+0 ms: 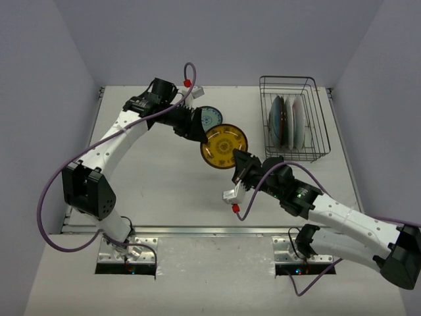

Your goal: Unload the plates from the dish rack

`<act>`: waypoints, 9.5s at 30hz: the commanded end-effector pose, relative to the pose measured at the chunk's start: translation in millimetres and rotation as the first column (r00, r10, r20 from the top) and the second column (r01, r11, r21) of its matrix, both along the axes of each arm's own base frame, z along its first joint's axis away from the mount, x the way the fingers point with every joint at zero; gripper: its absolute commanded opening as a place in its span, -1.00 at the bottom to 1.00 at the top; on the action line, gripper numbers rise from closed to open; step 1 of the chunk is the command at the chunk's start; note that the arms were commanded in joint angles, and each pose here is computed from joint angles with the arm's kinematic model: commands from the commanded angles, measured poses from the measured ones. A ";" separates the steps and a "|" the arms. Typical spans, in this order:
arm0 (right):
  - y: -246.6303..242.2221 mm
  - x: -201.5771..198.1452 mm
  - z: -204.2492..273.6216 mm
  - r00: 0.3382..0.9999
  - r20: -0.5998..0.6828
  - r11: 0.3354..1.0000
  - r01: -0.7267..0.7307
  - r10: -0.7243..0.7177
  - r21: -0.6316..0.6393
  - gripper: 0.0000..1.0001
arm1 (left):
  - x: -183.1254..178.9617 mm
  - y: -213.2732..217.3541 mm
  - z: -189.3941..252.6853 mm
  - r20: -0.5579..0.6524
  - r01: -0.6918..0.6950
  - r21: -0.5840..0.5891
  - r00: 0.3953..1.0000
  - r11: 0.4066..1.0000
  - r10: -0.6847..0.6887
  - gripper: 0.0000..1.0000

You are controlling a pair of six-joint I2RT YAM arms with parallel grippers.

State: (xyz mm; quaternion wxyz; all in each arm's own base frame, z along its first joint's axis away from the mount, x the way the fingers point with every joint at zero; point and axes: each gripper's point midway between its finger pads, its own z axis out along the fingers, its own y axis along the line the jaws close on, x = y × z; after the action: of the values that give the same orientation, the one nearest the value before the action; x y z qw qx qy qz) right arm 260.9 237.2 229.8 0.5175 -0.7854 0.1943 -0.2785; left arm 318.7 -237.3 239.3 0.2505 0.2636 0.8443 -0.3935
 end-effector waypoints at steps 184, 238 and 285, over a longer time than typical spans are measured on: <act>9.1 37.8 24.5 0.942 0.096 0.947 0.317 -0.321 0.056 -1.00 | 13.0 15.9 -15.0 0.136 -0.047 0.130 0.990 0.990 0.029 -0.15; -156.6 46.2 30.9 0.043 -0.999 -0.089 0.995 0.031 0.040 0.98 | 261.5 55.5 -146.9 -0.154 -0.443 -0.058 0.890 0.895 0.430 -0.39; -266.8 193.3 -60.1 -0.148 -0.989 -0.145 0.978 0.021 -0.150 -0.29 | 87.3 85.8 54.3 0.244 -0.443 -0.039 0.865 0.896 0.438 0.42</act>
State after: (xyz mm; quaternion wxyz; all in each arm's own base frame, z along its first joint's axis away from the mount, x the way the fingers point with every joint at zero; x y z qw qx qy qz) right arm 433.2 -31.1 166.2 0.3285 -0.0775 0.9388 0.0684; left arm 408.0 -148.1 268.9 0.4018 0.1038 0.8677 -0.2736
